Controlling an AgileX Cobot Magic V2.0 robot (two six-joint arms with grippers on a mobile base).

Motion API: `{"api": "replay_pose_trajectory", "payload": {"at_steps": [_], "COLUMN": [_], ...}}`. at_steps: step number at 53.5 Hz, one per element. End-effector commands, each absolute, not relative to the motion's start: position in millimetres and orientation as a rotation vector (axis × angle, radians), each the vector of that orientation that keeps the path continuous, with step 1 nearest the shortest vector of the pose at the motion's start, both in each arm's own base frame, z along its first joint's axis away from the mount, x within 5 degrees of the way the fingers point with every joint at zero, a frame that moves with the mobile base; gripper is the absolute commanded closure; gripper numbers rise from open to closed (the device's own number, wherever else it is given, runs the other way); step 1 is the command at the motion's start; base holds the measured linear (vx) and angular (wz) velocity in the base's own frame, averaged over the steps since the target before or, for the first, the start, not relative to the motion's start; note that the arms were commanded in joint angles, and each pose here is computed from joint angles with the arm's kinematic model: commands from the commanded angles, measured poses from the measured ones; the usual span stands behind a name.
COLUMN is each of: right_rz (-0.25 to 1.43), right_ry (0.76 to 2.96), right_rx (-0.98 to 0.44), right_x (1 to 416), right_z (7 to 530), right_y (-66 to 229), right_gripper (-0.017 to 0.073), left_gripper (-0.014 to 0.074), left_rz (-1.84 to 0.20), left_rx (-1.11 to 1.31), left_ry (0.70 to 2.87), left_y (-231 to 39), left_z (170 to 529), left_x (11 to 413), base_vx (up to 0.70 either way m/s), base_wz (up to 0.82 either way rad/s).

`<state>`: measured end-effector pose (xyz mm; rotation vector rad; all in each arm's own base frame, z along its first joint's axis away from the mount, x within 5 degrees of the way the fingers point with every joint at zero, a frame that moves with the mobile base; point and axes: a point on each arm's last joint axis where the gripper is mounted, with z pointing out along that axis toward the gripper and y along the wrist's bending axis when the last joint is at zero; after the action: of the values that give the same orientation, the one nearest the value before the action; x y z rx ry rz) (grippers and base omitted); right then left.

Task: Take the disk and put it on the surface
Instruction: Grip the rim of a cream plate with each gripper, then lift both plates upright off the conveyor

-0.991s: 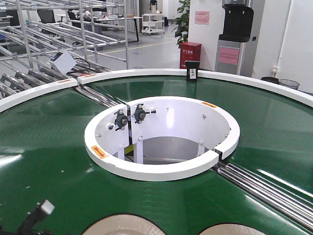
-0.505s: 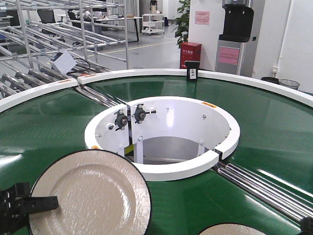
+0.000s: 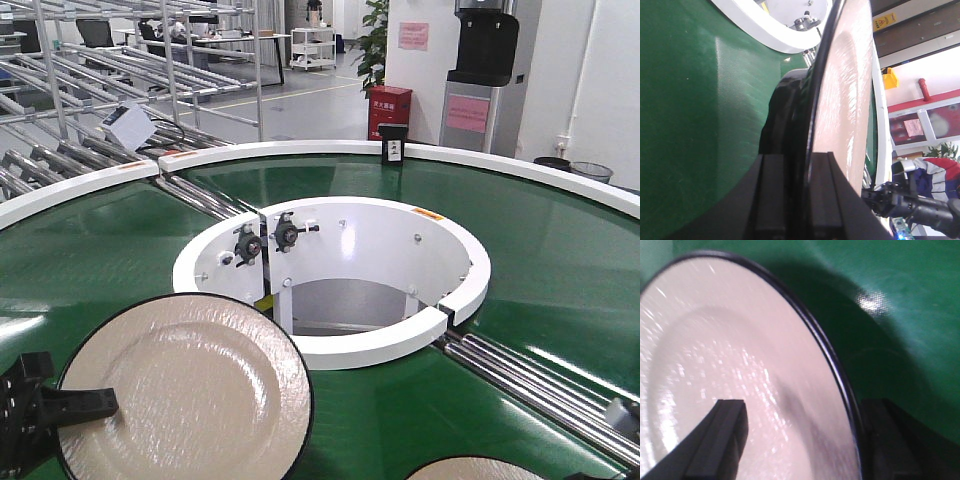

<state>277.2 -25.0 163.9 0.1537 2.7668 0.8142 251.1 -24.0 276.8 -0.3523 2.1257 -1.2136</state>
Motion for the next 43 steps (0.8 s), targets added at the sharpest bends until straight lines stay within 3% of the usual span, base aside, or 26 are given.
{"api": "replay_pose_trajectory", "payload": {"at_steps": [1,5,20,27,43], "right_rz": [0.896,0.911,1.074,1.211,1.54], "right_ry": [2.721,2.727,2.741,2.683,2.38], "right_rx": [0.085,0.079,0.059,0.074,0.264], "right_x": [281,281,275,274,282], "right_z": [179,179,184,191,222], "right_y": [-11,-9,-1,2,6], "right_gripper": [0.0078,0.0145,0.0575,0.0572,0.0569], "left_gripper": [0.0601,0.0601,0.0601,0.0601,0.0601], "left_rz": [-1.336,-1.334,-1.33,-1.329,-1.323], "left_rx": [-0.363,-0.365,-0.368,-0.369,-0.372], "left_ry": [1.979,1.978,1.978,1.978,1.977], "left_y": [-28,-27,-27,-27,-26], "left_z": [305,305,304,304,304], "left_x": [250,250,251,251,251], "base_vx": [0.0,0.0,0.0,0.0,0.0], "base_wz": [0.0,0.0,0.0,0.0,0.0]}}
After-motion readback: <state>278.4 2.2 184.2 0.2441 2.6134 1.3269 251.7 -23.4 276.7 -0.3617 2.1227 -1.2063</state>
